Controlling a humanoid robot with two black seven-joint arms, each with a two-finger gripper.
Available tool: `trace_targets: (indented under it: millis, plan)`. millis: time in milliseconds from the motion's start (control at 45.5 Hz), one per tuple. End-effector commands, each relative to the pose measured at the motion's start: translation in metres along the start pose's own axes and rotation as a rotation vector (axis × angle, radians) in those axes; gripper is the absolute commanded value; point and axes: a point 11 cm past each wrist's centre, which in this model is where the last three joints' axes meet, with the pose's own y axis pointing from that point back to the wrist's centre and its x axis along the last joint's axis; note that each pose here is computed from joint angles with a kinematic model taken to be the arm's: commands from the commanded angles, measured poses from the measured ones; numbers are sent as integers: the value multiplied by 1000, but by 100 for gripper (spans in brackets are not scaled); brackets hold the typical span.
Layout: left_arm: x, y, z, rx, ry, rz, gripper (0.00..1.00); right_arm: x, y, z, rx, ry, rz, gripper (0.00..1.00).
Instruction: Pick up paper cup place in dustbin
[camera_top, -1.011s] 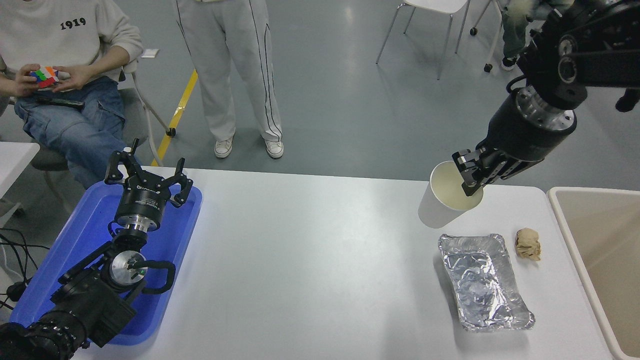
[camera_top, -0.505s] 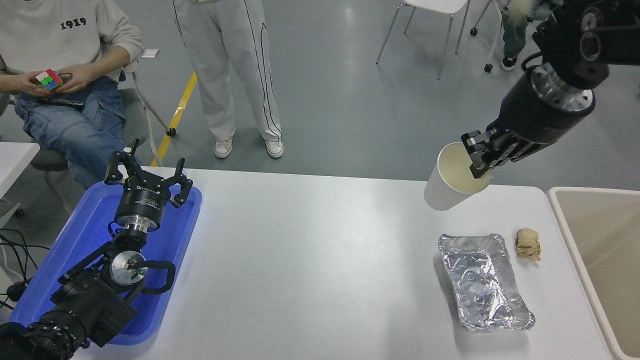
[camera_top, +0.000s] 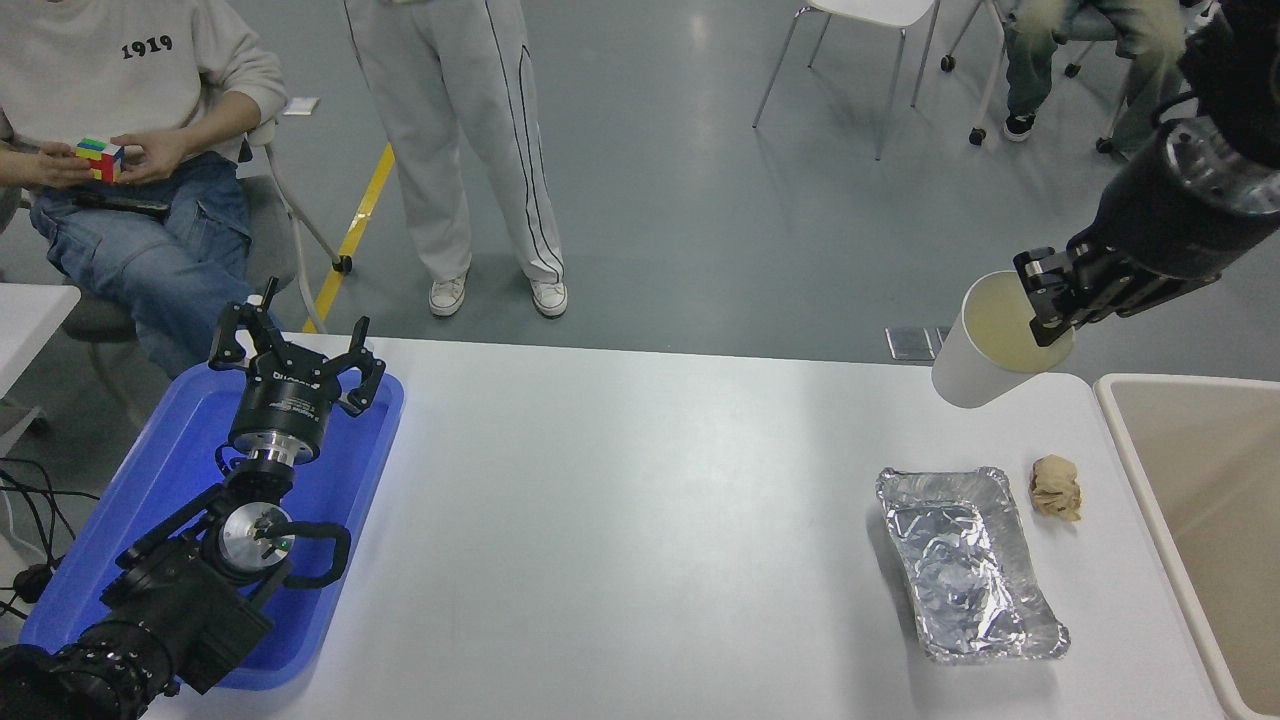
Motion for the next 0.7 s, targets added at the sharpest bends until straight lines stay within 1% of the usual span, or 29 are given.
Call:
trace_targets:
  millis: [0,154,396,571,681]
  plan:
    - [1,1,0,-1,-1,4,100,-16,0,53,-18,-136,1,0]
    - [1,1,0,-2,0,5,100,-30,-1,94,-15,-239,14,0]
    - [1,1,0,-1,-1,4,100,-64,-11,178,-88,-393,19,0]
    - [1,1,0,-2,0,5,100,-72,-41,210,-168,-432,-26,0]
    - [1,0,0,-2,0,3,100,-64,-58,218,-170,-435,-7,0]
